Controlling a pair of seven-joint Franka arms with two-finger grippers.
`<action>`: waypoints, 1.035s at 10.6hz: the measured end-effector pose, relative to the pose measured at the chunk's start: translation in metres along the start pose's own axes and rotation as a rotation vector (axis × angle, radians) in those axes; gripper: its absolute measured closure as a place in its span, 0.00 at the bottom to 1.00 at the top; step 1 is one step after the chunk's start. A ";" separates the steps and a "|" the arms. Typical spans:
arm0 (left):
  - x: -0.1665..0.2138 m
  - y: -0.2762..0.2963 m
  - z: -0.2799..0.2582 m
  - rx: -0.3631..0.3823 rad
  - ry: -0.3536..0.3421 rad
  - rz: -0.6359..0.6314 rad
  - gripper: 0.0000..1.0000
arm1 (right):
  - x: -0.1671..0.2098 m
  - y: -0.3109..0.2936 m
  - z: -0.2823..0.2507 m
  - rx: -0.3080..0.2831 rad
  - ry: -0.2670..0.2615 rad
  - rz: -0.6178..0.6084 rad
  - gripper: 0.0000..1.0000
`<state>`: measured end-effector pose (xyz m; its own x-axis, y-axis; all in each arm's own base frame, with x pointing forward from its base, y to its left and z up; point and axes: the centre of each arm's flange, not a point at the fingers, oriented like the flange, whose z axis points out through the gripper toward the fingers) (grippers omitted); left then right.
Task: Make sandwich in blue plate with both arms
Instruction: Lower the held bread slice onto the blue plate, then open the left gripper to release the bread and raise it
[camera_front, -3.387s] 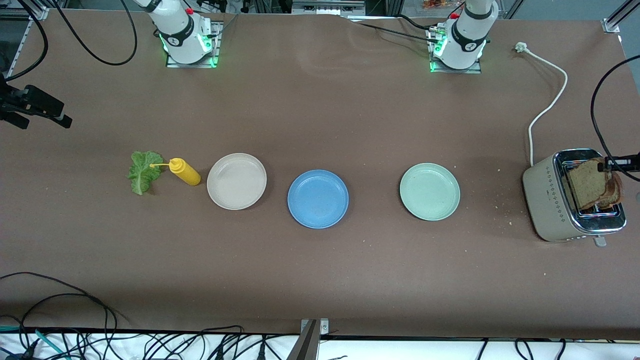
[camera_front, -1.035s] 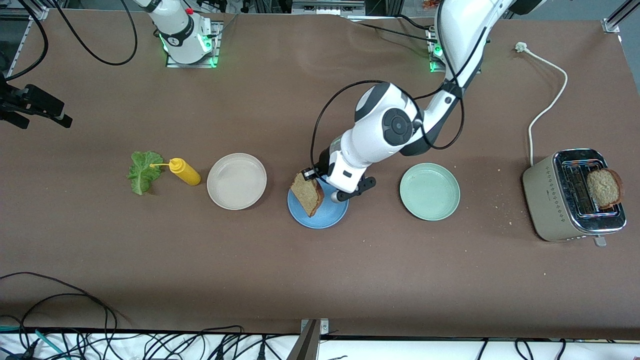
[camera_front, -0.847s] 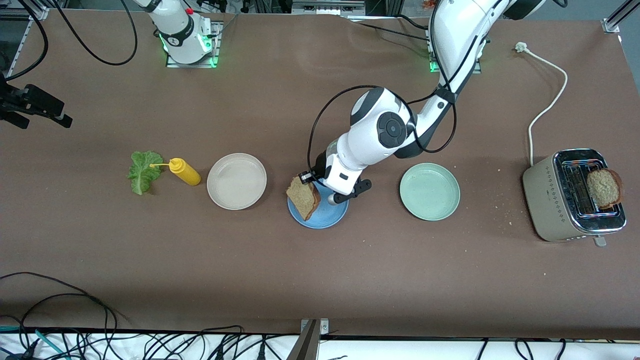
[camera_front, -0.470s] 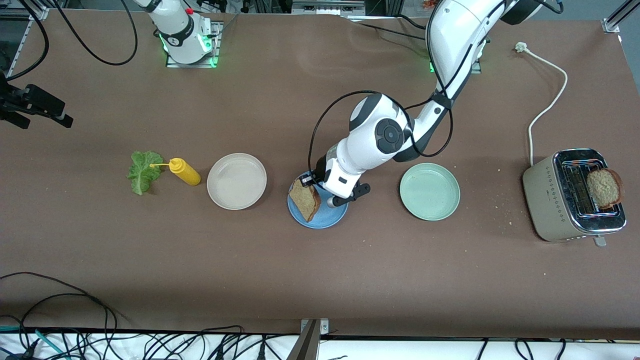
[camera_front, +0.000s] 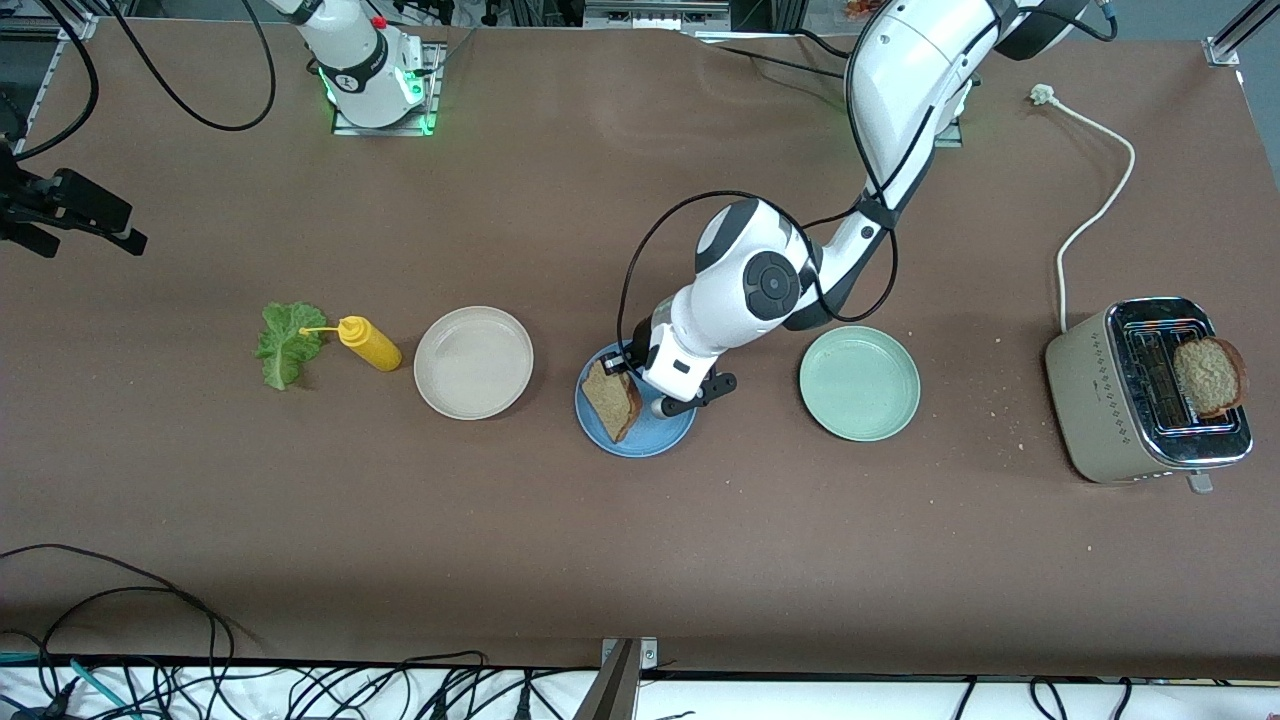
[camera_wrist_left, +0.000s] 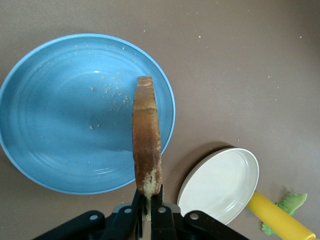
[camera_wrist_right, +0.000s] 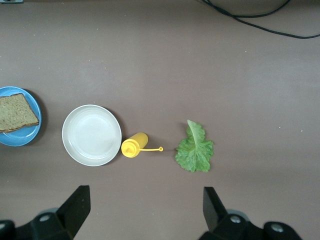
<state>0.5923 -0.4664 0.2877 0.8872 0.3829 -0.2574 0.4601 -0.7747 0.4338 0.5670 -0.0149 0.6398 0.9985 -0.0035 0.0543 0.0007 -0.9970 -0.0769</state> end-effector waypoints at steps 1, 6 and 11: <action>0.000 0.000 0.001 0.000 0.000 0.004 0.92 | 0.000 0.000 0.000 0.000 0.000 0.000 0.00; 0.003 -0.003 0.005 0.006 -0.001 0.010 0.92 | 0.000 -0.001 0.000 -0.001 0.000 -0.002 0.00; 0.008 -0.015 0.010 0.064 -0.036 0.008 0.88 | 0.000 -0.001 0.000 -0.001 0.000 -0.002 0.00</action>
<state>0.5920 -0.4568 0.2705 0.8886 0.3594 -0.2852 0.4490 -0.8088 0.3798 0.5670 -0.0136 0.6398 0.9985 -0.0010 0.0542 0.0031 -0.9971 -0.0761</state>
